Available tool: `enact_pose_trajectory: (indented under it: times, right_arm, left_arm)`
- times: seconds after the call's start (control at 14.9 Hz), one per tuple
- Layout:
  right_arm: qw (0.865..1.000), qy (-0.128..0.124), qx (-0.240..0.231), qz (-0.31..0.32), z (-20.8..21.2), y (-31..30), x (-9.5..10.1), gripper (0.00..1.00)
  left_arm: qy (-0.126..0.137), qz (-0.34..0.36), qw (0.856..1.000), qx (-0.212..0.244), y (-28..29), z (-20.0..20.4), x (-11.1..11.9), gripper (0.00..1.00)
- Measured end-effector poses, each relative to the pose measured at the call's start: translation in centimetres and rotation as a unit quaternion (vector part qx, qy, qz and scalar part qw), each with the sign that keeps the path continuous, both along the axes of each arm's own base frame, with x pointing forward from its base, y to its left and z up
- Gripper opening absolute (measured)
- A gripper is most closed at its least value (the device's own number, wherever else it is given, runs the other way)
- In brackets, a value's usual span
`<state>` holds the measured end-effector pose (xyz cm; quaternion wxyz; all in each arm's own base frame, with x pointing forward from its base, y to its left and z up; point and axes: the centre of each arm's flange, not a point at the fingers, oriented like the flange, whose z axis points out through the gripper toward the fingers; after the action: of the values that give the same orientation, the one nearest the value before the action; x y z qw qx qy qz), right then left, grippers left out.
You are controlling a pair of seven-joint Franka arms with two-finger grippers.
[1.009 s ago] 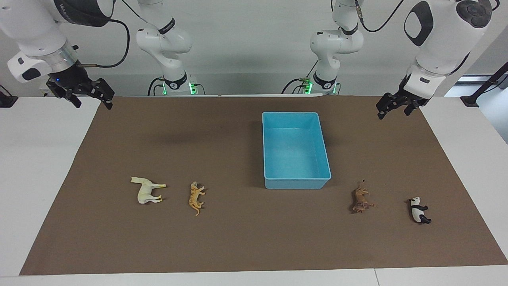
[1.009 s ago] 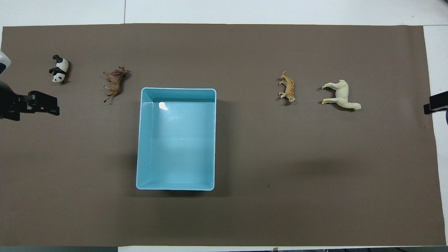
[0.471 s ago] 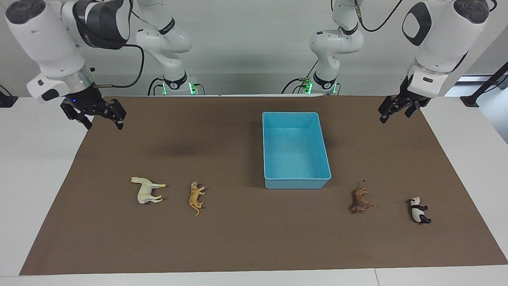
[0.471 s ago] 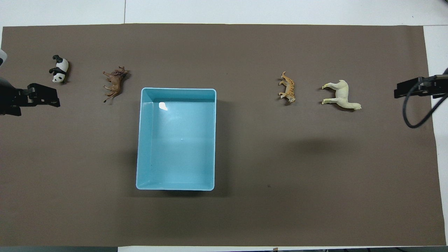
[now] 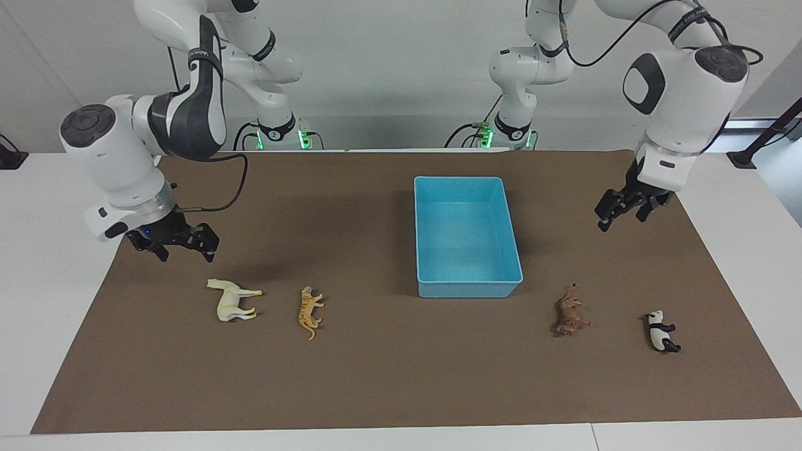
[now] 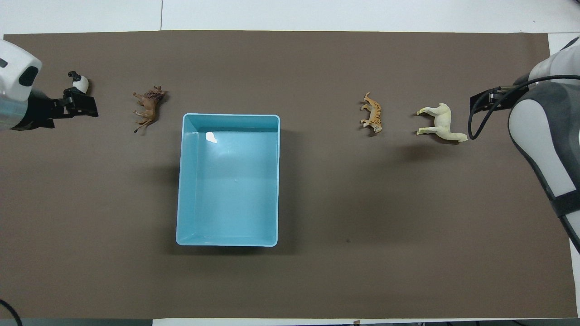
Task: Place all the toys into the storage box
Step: 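Reach the left gripper to the brown horse while the right gripper reaches the cream horse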
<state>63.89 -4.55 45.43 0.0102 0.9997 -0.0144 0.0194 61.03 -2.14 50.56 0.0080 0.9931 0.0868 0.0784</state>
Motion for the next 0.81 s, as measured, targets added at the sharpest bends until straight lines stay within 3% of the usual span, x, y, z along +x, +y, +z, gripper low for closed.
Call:
enact_pose_trajectory:
  times: [0.34, 0.54, 0.81]
  right_arm:
    - [0.999, 0.0, -0.002, 0.04, -4.0, 0.7, 1.5, 1.0]
    - [0.998, 0.003, -0.003, 0.07, -8.3, 1.4, 2.2, 1.0]
    - [0.995, 0.006, -0.004, 0.095, -12.2, 1.4, 1.5, 1.0]
  left_arm:
    - [-0.021, -0.001, 1.0, -0.005, -0.7, -8.6, 4.4, 1.0]
    - [-0.016, -0.021, 1.0, -0.006, -3.5, -13.0, 5.3, 1.0]
    - [-0.006, -0.037, 0.999, -0.005, -4.6, -17.0, 5.7, 1.0]
